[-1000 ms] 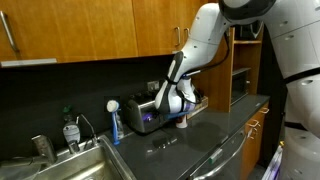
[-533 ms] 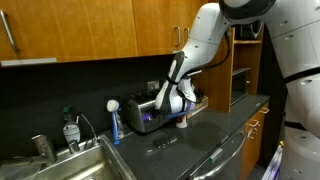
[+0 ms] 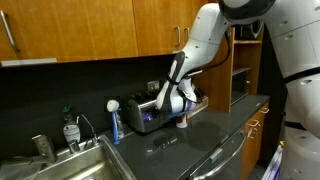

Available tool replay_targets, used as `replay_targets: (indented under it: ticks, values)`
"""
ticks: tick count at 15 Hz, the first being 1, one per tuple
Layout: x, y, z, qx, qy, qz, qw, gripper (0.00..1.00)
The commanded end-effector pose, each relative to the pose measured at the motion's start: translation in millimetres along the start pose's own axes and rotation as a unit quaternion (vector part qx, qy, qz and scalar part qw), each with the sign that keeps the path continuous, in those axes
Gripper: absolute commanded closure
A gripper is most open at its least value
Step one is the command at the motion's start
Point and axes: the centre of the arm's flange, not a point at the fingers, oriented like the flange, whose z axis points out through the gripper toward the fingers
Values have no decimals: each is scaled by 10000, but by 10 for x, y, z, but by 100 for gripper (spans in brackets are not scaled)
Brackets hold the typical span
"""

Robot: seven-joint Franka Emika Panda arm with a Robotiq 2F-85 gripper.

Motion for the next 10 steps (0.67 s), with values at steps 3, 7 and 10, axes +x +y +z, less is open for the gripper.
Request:
replay_targets:
  ticks: [3, 7, 10]
  values:
    - [-8, 207, 144, -115, 243, -71, 9996, 0]
    - [51, 178, 155, -119, 308, -227, 9992, 0]
    - [137, 142, 177, -129, 404, -483, 9979, 0]
